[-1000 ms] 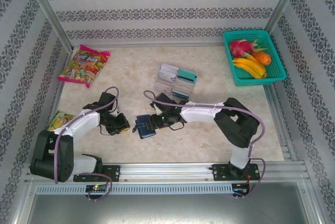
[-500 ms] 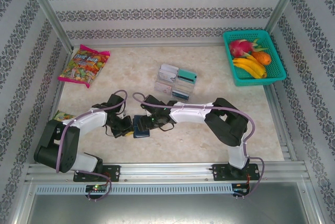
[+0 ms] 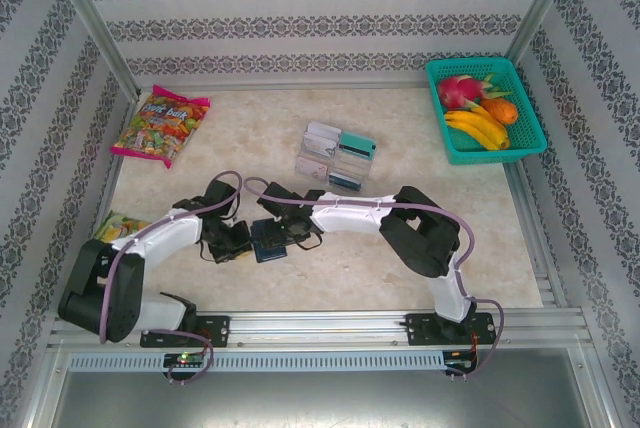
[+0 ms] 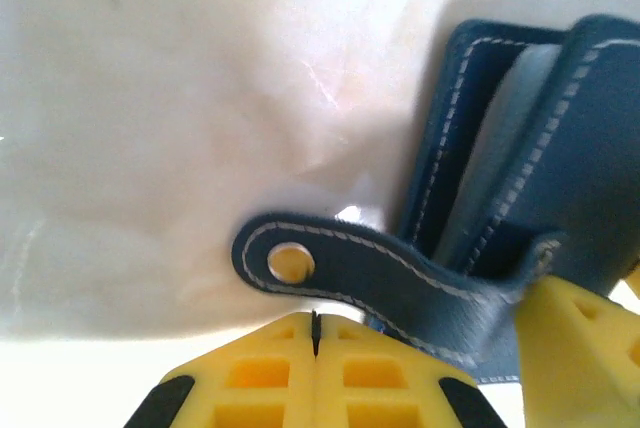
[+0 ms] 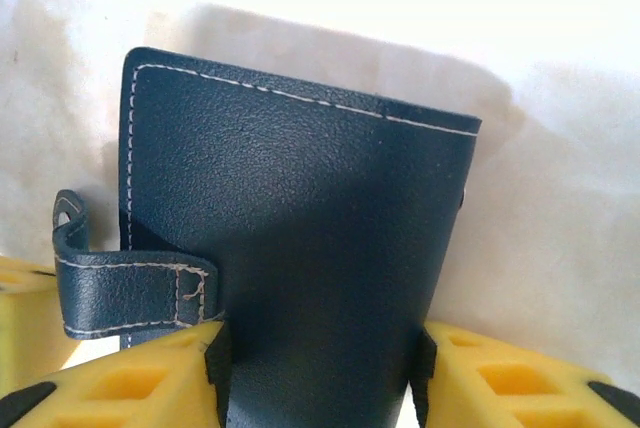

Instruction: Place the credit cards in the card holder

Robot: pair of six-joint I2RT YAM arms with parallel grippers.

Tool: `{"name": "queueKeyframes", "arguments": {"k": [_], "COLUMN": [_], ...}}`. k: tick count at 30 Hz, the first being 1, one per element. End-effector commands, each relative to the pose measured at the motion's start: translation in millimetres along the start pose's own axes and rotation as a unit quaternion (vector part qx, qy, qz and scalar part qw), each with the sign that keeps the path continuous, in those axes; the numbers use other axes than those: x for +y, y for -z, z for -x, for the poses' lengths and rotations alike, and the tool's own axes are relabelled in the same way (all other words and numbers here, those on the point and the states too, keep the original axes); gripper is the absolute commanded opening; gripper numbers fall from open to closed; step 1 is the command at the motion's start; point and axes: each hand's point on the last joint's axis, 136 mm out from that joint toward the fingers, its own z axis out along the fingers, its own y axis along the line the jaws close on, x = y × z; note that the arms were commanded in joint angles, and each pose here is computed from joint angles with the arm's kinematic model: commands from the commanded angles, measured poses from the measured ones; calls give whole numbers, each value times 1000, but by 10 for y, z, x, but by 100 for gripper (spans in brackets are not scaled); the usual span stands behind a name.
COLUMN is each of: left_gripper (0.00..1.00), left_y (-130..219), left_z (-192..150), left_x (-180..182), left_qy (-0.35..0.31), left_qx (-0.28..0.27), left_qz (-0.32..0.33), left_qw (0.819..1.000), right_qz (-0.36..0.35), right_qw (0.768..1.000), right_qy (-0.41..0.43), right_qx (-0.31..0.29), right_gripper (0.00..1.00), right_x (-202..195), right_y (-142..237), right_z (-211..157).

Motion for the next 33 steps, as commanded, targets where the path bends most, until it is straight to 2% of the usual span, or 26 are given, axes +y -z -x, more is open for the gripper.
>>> {"name": "queueKeyframes", "arguments": {"k": [1,4,6,11,16,21,26,33], "left_gripper": [0,0,0,0,0,0,0,0], "left_y": [330,532,573,420,288,314,328,327], "left_z": [107,177,186,139,109,152,165,198], "left_x": [49,17,-51,-39,-39,-38,-52,-83], "left_qy": [-8,-1,1,5,12,4,1,-3], "left_qx": [-49,-91,-98,-68,-52,-58,-62,-65], "left_qz": [31,17,-4,-1,-11,-2,-3,-7], "left_qw": [998,996,995,998,999,998,998,998], "right_qz": [-46,-48,-43,-28,-35,-40,-79,-207], "right_qw": [999,999,999,999,998,996,992,969], "right_qy": [-10,-8,-7,4,11,18,32,84], "right_qx": [22,9,0,-24,-52,-74,-92,-109], "right_gripper": [44,37,30,13,0,0,0,0], "right_x": [-288,-296,-271,-175,-203,-229,-431,-891], "right_y": [-309,-275,-247,-147,11,181,479,1144], "right_z": [-244,-207,-163,-46,30,73,112,80]}}
